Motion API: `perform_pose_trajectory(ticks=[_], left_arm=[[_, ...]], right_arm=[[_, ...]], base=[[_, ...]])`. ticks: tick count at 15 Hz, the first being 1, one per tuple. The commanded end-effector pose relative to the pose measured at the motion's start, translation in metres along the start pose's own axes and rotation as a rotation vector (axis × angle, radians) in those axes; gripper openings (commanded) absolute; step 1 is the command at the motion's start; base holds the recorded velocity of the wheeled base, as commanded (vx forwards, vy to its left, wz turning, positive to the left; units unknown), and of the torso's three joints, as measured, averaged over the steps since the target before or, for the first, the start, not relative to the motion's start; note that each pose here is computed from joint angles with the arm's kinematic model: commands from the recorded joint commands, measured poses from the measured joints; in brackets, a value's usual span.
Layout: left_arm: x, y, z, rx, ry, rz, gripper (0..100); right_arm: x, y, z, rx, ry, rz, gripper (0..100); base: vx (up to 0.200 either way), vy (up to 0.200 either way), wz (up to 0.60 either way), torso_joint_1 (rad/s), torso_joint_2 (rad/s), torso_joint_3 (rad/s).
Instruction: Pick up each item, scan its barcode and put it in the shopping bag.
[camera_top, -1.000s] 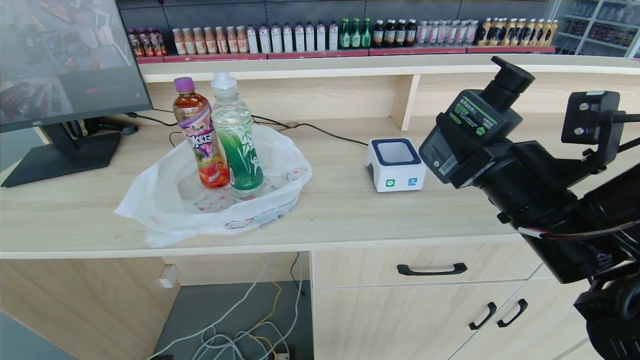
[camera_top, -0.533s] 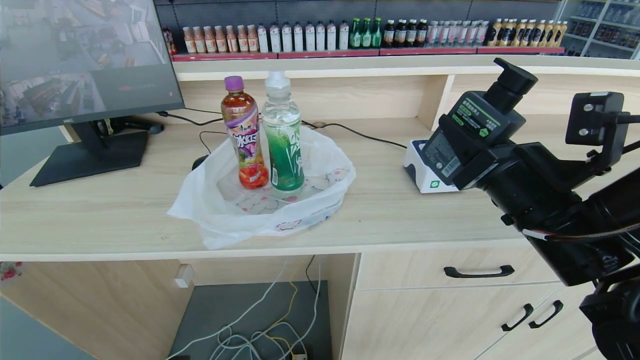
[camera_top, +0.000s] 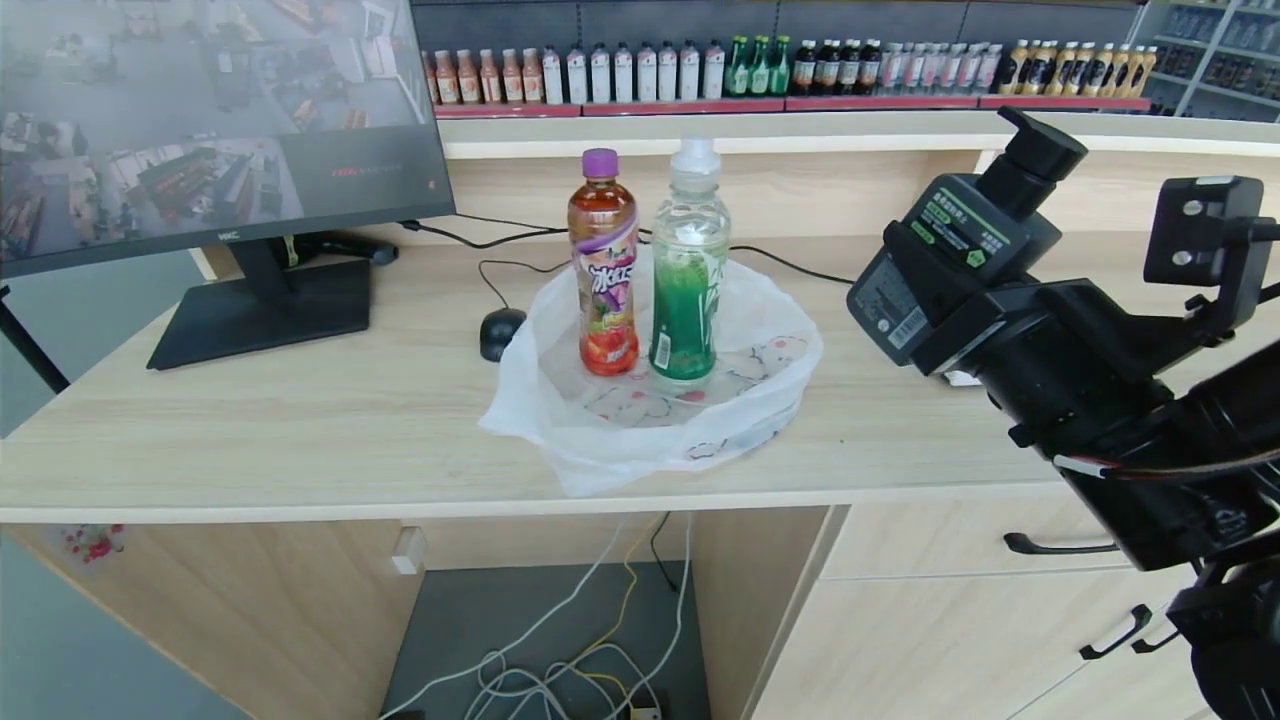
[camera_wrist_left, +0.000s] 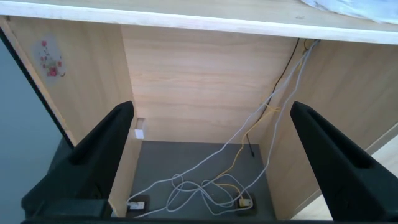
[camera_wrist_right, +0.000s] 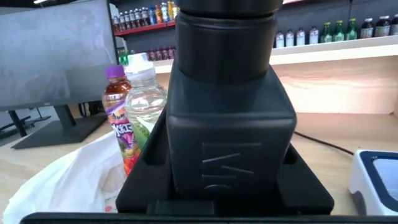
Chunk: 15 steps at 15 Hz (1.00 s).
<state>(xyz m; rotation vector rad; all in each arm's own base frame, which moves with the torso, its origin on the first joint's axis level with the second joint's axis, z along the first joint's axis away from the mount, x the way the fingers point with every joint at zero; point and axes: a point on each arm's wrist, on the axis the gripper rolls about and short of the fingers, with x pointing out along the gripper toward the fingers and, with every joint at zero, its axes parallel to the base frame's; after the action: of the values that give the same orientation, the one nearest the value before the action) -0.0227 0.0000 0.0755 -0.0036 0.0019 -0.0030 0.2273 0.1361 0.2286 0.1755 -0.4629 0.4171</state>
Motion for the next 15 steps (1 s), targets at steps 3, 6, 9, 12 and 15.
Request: perform_pose_trajectory(ticks=[3, 6, 9, 12, 15], left_arm=[[0.000, 0.000, 0.000, 0.004, 0.000, -0.002, 100], [0.000, 0.000, 0.000, 0.004, 0.000, 0.000, 100], [0.000, 0.000, 0.000, 0.002, 0.000, 0.000, 100], [0.000, 0.000, 0.000, 0.002, 0.000, 0.000, 100], [0.000, 0.000, 0.000, 0.002, 0.000, -0.002, 100]], right_arm=[[-0.001, 0.001, -0.001, -0.004, 0.002, 0.003, 0], [-0.002, 0.004, 0.002, -0.030, -0.005, 0.036, 0], [-0.001, 0.013, 0.000, -0.053, -0.002, 0.124, 0], [0.015, 0.038, -0.016, -0.021, 0.002, 0.186, 0], [0.036, 0.048, -0.036, -0.016, 0.019, 0.201, 0]], base=[[0.000, 0.133, 0.00, 0.000, 0.00, 0.002], [0.000, 0.000, 0.00, 0.000, 0.00, 0.000], [0.000, 0.000, 0.00, 0.000, 0.00, 0.000], [0.000, 0.000, 0.00, 0.000, 0.00, 0.000], [0.000, 0.000, 0.00, 0.000, 0.00, 0.000]])
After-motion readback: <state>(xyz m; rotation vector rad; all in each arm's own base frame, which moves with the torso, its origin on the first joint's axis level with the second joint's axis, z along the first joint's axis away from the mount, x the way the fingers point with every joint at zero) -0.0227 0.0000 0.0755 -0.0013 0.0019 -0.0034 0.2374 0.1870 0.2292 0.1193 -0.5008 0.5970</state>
